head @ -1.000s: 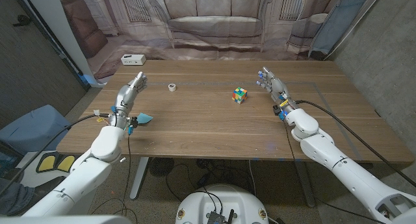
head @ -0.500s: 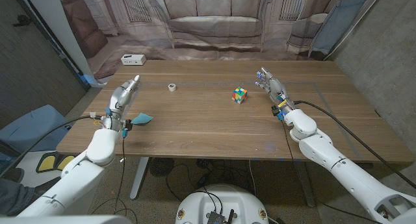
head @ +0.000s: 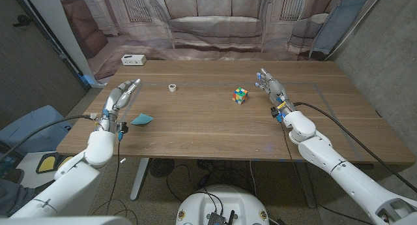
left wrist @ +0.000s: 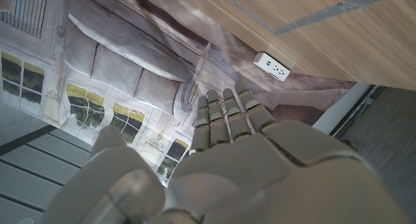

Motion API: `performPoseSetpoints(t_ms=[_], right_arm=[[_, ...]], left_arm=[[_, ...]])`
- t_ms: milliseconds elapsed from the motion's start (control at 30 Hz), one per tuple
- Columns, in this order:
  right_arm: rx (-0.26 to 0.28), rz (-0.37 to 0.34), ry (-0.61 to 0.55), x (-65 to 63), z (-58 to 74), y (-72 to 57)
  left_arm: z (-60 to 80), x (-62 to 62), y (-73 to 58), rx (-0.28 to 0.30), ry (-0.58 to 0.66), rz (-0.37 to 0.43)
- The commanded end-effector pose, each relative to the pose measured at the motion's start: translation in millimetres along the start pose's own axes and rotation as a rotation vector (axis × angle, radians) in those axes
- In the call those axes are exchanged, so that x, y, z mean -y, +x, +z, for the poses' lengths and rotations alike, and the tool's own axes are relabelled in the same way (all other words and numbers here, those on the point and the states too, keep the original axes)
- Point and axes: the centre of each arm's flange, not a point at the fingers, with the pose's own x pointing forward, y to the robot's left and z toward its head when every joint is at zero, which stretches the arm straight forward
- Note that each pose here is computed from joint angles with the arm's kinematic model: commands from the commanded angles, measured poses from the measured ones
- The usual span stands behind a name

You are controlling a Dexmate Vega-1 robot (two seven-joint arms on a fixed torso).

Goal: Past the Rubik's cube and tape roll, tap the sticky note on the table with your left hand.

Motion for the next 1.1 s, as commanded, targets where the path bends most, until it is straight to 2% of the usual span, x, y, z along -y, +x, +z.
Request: performPoseSetpoints(t_ms=[33,333,800,1100], right_arm=[[-0.002,-0.01,0.0,-8.1,1.4,-4.1],[-0.004,-0.014,-0.012,-12.8,4.2,-8.9],[-0.002,-0.016,-0.013,-18.2,5.9,-15.2],[-0.005,-0.027,-0.009,-19.0,5.8,-22.7]], left_arm=[[7.8,-12.3,-6.0,-0.002,0.323,0.031],[13.7,-16.4,-8.7,0.01,0.486,0.029],[13.8,-24.0,-9.4,-0.022,0.546,-0.008],[18.1,-25.3,0.5,-0.054,0.593,-0.086]])
